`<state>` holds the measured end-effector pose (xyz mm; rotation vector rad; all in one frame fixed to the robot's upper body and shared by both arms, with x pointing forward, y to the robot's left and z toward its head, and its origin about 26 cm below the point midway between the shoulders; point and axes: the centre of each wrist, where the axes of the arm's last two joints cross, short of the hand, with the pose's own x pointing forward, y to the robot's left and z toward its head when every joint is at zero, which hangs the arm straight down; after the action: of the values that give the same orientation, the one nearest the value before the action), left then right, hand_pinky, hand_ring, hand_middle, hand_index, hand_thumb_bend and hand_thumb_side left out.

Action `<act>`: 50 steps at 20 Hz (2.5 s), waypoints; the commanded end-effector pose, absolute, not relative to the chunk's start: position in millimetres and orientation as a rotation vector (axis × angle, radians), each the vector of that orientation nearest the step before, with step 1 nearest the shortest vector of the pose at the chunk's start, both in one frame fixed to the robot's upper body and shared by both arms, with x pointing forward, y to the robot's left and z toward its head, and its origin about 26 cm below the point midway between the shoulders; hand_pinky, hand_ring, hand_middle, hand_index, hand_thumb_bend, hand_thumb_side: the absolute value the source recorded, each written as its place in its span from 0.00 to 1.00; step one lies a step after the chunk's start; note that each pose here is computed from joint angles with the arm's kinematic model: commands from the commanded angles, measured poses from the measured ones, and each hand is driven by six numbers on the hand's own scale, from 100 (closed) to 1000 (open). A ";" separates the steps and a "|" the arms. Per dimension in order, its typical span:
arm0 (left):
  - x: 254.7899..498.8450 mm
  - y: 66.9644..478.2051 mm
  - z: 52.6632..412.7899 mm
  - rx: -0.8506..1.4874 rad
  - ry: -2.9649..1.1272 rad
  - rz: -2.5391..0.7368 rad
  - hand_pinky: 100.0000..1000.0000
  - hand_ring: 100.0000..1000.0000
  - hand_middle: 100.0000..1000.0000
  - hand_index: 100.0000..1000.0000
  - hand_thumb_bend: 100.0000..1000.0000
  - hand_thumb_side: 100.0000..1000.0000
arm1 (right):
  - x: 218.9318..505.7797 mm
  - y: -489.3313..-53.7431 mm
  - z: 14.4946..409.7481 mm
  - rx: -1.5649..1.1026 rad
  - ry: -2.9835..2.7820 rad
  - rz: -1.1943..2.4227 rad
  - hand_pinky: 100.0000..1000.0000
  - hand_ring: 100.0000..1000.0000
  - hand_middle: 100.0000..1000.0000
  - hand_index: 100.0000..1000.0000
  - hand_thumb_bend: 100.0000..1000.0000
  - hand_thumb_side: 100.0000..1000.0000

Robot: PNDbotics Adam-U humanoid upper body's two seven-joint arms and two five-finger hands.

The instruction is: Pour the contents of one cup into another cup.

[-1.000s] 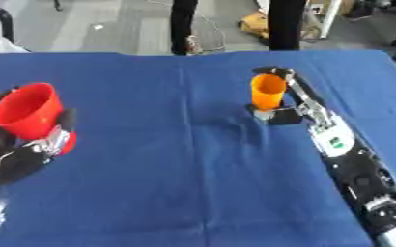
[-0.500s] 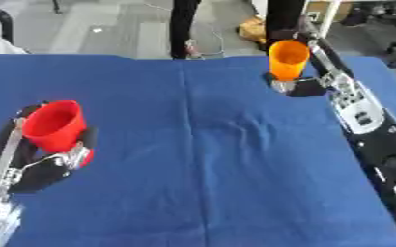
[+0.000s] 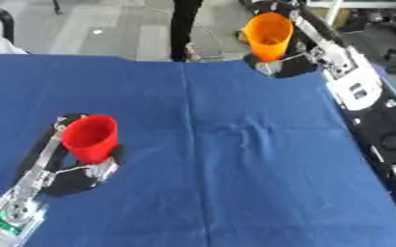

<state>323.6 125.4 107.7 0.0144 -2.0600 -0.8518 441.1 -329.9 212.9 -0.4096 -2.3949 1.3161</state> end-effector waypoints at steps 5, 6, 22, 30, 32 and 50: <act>327.4 111.4 111.3 -0.046 -2.085 -0.922 0.00 0.17 0.25 0.57 0.00 0.27 | 444.7 -292.5 240.2 -0.443 -2.502 1.513 0.09 0.35 0.57 0.88 0.09 0.00; 328.0 109.7 111.0 -0.053 -2.084 -0.929 0.00 0.17 0.25 0.57 0.00 0.27 | 445.4 -286.5 240.6 -0.438 -2.514 1.526 0.09 0.35 0.57 0.88 0.09 0.00; 333.2 94.4 110.6 -0.114 -2.088 -1.010 0.00 0.17 0.25 0.57 0.00 0.26 | 435.2 -218.1 255.1 -0.508 -2.640 1.757 0.16 0.23 0.67 0.91 0.06 0.00; 335.5 85.3 116.1 -0.147 -2.100 -1.036 0.00 0.17 0.25 0.57 0.00 0.27 | 428.9 -196.1 255.2 -0.582 -2.664 1.846 0.21 0.19 0.71 0.92 0.04 0.00; 336.2 84.1 117.6 -0.149 -2.103 -1.037 0.00 0.17 0.25 0.57 0.00 0.27 | 426.4 -191.7 257.1 -0.615 -2.673 1.873 0.22 0.20 0.73 0.92 0.03 0.00; 342.1 87.2 130.1 -0.128 -2.128 -1.020 0.00 0.17 0.25 0.57 0.00 0.27 | 420.3 -178.8 254.2 -0.866 -2.724 1.983 0.30 0.23 0.79 0.94 0.00 0.00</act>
<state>339.8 85.4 118.5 -0.1404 -2.0954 -1.0237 423.3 -177.5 240.4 -0.8022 -2.6958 1.9684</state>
